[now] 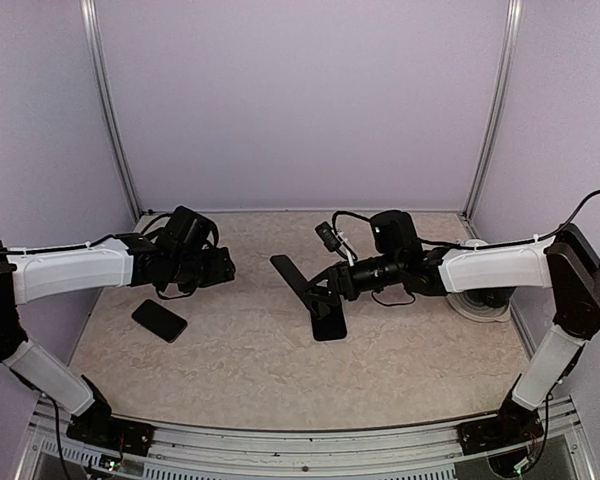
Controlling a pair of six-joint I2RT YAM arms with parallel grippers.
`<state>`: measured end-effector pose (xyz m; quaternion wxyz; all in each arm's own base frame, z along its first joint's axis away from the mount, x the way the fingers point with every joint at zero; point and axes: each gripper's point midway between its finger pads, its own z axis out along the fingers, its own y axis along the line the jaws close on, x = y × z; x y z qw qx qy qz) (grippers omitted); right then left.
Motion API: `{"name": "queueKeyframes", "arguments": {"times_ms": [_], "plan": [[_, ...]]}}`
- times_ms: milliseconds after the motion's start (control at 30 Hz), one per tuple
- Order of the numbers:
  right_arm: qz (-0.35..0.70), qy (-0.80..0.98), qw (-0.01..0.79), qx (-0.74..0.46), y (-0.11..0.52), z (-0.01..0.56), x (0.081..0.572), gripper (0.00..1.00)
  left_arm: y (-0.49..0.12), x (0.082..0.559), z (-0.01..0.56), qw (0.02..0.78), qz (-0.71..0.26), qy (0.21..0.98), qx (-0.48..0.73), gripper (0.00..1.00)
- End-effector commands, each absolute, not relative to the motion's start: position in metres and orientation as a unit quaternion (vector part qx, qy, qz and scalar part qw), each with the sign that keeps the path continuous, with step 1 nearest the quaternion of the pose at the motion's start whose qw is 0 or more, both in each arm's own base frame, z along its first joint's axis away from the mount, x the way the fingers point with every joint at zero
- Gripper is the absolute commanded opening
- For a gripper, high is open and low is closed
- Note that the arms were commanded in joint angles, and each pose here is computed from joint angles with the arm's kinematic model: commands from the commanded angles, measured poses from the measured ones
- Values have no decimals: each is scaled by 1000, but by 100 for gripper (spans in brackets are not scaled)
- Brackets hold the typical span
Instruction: Put the phone into the phone case
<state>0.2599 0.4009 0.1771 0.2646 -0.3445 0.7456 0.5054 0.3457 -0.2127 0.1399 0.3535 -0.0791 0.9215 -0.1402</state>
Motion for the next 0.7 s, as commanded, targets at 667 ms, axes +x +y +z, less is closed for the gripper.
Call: {"name": "queueKeyframes", "arguments": {"times_ms": [667], "plan": [[238, 735, 463, -435, 369, 157, 307, 48, -375, 360, 188, 243, -464, 848, 76, 98]]}}
